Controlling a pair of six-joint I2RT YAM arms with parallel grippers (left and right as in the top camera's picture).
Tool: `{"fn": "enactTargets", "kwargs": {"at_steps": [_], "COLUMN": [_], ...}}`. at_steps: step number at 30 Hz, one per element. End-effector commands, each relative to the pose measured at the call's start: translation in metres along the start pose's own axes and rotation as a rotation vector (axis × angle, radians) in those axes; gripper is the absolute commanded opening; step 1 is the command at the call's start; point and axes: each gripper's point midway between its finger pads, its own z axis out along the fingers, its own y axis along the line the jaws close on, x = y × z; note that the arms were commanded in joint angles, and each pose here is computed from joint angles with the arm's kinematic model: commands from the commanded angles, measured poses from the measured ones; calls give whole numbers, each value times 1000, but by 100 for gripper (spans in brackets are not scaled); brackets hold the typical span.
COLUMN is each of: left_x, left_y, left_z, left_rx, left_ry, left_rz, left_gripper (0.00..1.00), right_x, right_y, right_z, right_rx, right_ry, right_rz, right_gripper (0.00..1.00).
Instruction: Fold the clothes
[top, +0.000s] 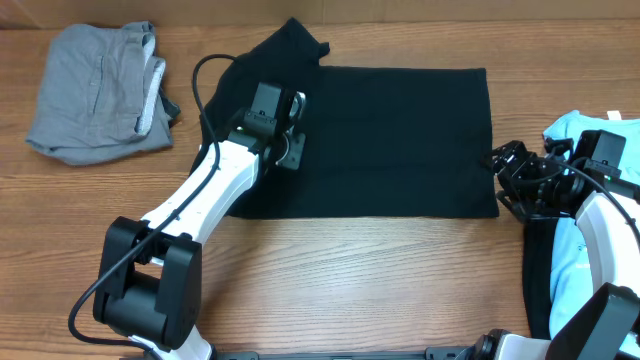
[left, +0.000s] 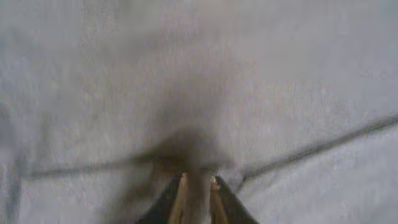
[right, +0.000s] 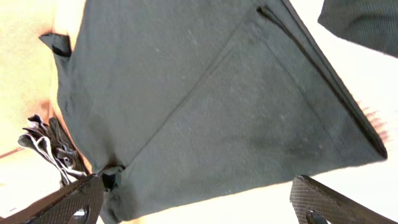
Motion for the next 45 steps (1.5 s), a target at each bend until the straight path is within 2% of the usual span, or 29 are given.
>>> {"fn": "enactTargets", "kwargs": {"at_steps": [1,2,5,8,10,11,13,19,23,30,33,34,35,37,39,42,45], "left_x": [18,25,34,30,27,25,25,33,28,-12,-23,-25,-27,-26,-20,-6,13], "left_y": [-5,-1,8,7,6,5,2,2,2,2,5,4,4,4,5,13,30], "left_z": [1,1,-1,0,2,6,12,28,27,15,14,15,17,20,21,19,9], "left_rx": [11,-6,-55,-52,-47,-44,-40,-44,-43,-63,-84,-83,-83,-83,-85,-123,-203], "left_ry": [89,116,152,139,123,116,116,148,135,33,-12,-19,-29,-24,0,65,163], "left_rz": [35,43,52,71,70,71,74,55,54,69,87,91,93,93,98,113,111], "left_gripper": [48,60,73,76,65,55,45,35,15,5,4,7,21,32,66,76,78], "right_x": [-4,-4,-6,-8,-8,-7,-7,-7,-7,-7,-8,-8,-8,-8,-8,-7,-7], "right_y": [6,5,4,5,5,5,5,5,5,4,3,3,3,3,3,3,3], "right_z": [-5,-5,-5,-5,-5,-5,-5,-5,-5,-5,-5,-5,-5,-5,-5,-5,-5], "right_rx": [4,9,12,8,9,9,9,10,10,14,20,20,20,20,20,21,21], "right_ry": [-19,-20,-27,-34,-34,-34,-33,-32,-32,-34,-37,-37,-37,-37,-37,-34,-34], "right_rz": [-27,-26,-29,-35,-35,-34,-34,-33,-32,-32,-32,-32,-32,-32,-32,-31,-30], "right_gripper": [100,100,100,100,100,100,100,100,100,100,100,100,100,100,100,100,100]}}
